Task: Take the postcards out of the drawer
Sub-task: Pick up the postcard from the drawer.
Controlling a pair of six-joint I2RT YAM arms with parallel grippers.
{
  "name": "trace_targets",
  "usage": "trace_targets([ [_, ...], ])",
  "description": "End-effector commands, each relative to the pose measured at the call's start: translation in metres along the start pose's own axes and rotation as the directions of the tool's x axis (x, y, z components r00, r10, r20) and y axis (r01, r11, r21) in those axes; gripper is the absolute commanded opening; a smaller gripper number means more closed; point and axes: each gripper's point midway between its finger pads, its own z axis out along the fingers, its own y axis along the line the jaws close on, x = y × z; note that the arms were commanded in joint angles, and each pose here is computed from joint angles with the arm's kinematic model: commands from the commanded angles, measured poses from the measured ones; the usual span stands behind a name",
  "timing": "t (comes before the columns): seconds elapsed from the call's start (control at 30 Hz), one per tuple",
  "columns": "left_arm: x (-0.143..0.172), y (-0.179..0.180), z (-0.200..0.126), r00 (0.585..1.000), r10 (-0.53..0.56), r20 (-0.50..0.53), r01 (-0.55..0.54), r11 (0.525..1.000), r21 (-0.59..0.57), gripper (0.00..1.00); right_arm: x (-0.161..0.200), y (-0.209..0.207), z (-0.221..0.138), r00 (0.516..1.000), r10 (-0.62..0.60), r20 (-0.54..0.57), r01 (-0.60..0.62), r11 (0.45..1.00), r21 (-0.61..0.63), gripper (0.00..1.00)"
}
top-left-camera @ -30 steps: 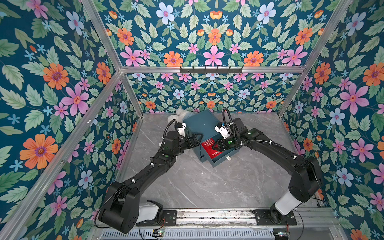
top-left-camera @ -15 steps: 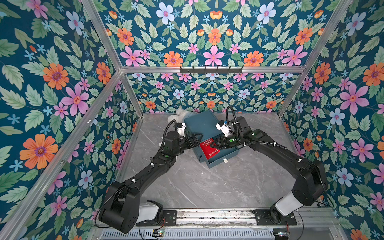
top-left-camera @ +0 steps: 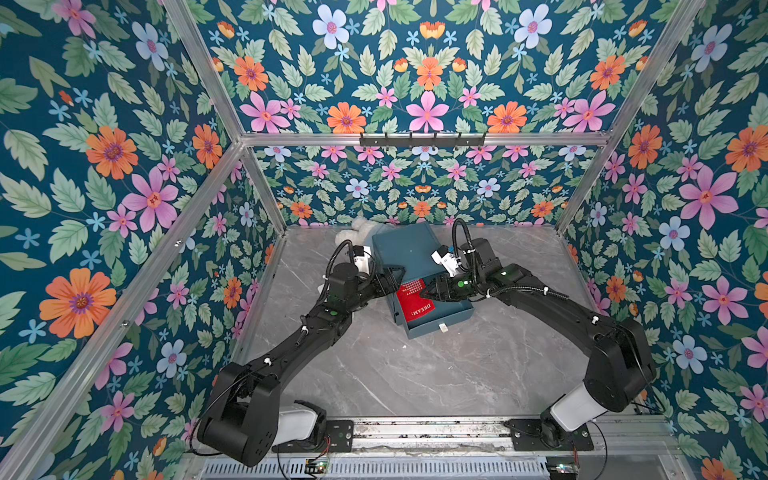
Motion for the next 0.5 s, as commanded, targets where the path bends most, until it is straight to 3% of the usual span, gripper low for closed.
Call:
trace_targets([
  [0.0,-0.005,-0.009,-0.001,1.000,0.003,0.018,-0.004,0.999,0.040,1.00,-0.007,0.013,-0.001,1.000,0.021,0.023,-0.020,0.998,-0.057,0.48],
  [0.23,-0.004,-0.011,0.001,1.000,-0.005,0.016,0.004,0.999,0.053,1.00,-0.015,0.018,-0.005,0.993,0.100,0.065,-0.095,0.993,-0.077,0.43],
  [0.47,-0.006,-0.013,0.001,1.000,-0.002,0.022,0.000,0.998,0.061,0.99,-0.012,0.003,-0.002,0.984,0.159,0.078,-0.159,0.987,-0.008,0.38],
])
